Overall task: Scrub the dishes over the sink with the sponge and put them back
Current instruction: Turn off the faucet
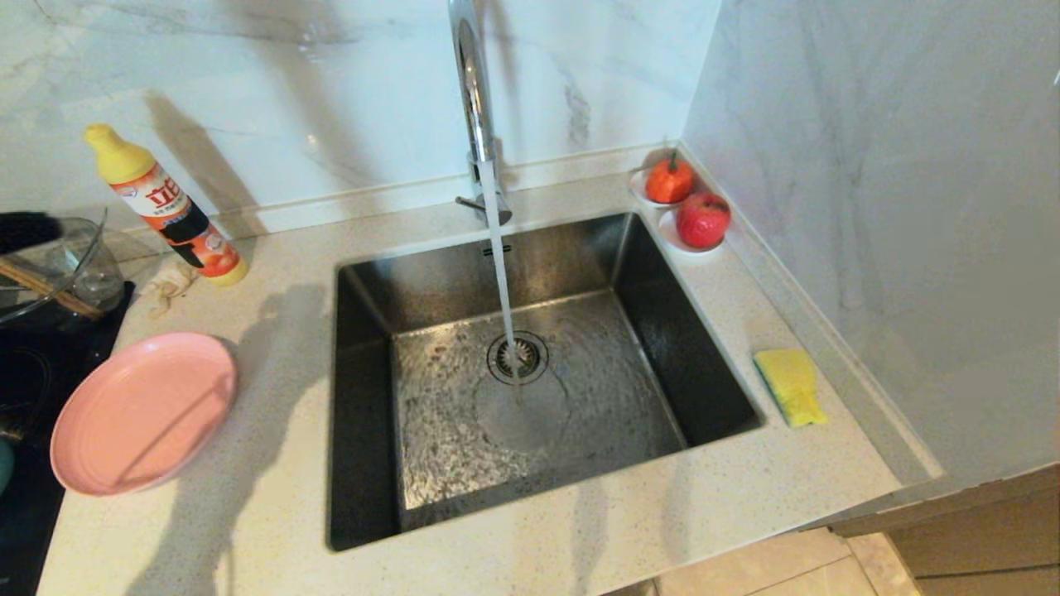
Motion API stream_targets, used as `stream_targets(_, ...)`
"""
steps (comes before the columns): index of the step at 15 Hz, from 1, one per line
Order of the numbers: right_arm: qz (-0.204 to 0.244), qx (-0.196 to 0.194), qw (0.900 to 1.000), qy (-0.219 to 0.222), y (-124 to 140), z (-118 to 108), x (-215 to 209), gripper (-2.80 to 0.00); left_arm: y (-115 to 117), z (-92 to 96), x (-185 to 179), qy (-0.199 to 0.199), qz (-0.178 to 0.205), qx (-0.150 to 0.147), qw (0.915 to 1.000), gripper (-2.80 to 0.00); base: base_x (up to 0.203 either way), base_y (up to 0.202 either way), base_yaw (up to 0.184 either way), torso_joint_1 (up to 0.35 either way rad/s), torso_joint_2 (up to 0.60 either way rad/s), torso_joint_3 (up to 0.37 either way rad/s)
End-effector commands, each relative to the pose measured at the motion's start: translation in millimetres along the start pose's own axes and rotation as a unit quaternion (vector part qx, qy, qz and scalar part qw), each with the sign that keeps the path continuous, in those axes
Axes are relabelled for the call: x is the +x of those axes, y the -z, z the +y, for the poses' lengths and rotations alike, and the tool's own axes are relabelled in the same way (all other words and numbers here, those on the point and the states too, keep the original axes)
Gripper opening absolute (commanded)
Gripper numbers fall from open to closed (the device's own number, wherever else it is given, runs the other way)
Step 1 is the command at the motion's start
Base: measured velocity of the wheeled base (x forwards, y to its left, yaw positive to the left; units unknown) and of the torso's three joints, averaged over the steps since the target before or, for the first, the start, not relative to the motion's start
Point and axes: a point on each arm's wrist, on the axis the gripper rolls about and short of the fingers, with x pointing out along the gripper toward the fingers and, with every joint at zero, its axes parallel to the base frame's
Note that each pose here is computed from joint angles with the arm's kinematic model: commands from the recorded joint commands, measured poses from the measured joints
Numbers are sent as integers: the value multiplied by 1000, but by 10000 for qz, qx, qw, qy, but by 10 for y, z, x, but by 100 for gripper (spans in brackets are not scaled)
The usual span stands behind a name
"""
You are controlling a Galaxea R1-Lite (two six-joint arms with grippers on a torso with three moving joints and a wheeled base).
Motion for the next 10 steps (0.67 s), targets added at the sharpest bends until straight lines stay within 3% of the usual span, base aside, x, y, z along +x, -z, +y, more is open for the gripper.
stream_targets(1, 11, 0, 10000, 1, -1, 0, 2, -280, -79, 99, 1122, 14, 918, -673, 9935, -280, 0, 0, 0, 0, 0, 0)
stream_targets(3, 11, 0, 10000, 1, -1, 0, 2, -280, -162, 62, 1607, 136, 1077, -1312, 9854, -280, 0, 0, 0, 0, 0, 0)
stream_targets(5, 11, 0, 10000, 1, -1, 0, 2, -280, -58, -75, 1964, 326, 1527, -1864, 9700, -280, 0, 0, 0, 0, 0, 0)
stream_targets(7, 11, 0, 10000, 1, -1, 0, 2, -280, 149, -261, 2181, 488, 2044, -2192, 9528, -280, 0, 0, 0, 0, 0, 0)
stream_targets(10, 11, 0, 10000, 1, -1, 0, 2, -280, 326, -391, 2309, 530, 2424, -2804, 9272, -280, 0, 0, 0, 0, 0, 0)
